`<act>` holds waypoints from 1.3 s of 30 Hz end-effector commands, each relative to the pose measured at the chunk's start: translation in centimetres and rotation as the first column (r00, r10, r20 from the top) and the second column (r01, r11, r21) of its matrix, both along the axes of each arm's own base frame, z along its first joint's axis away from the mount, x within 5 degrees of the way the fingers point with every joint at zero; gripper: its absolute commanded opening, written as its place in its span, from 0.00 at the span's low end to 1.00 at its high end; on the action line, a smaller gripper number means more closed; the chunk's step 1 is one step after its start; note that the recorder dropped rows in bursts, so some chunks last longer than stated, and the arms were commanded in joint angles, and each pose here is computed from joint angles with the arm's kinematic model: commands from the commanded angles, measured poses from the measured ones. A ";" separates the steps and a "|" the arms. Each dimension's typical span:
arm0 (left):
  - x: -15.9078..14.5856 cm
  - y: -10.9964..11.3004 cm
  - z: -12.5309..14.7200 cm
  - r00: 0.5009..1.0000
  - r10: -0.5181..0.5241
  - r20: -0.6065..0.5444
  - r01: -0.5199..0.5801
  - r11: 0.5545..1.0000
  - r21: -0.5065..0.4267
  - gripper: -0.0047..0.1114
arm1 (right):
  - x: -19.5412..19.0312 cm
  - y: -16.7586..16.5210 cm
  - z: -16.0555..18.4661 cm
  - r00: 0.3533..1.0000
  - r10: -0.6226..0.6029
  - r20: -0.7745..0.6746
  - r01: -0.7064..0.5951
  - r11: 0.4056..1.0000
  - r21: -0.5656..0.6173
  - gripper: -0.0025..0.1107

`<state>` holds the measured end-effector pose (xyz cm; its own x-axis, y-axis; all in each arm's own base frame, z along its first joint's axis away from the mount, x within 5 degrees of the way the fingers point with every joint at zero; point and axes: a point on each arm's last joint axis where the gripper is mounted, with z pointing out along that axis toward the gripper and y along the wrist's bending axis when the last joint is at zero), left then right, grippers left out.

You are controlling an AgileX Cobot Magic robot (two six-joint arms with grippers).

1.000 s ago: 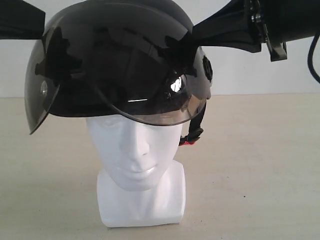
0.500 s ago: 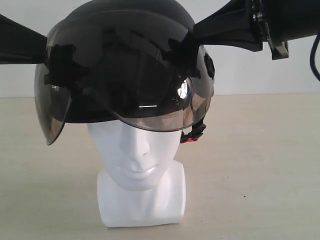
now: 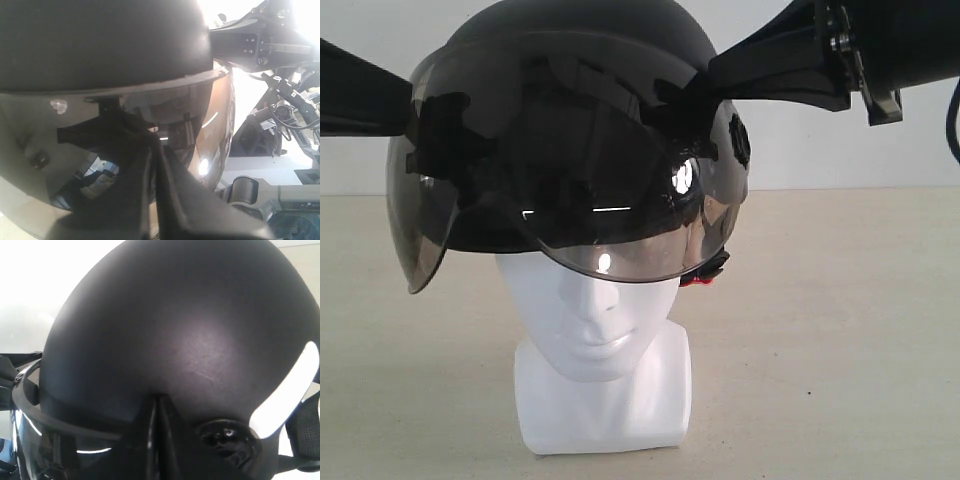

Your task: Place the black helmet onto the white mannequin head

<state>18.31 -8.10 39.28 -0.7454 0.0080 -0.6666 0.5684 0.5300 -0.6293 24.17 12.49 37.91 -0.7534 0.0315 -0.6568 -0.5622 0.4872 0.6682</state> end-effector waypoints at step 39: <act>2.6 1.0 3.3 0.936 0.223 0.272 -0.229 0.973 -0.008 0.08 | -1.6 -0.6 4.7 0.977 -0.117 0.179 0.110 0.993 0.045 0.02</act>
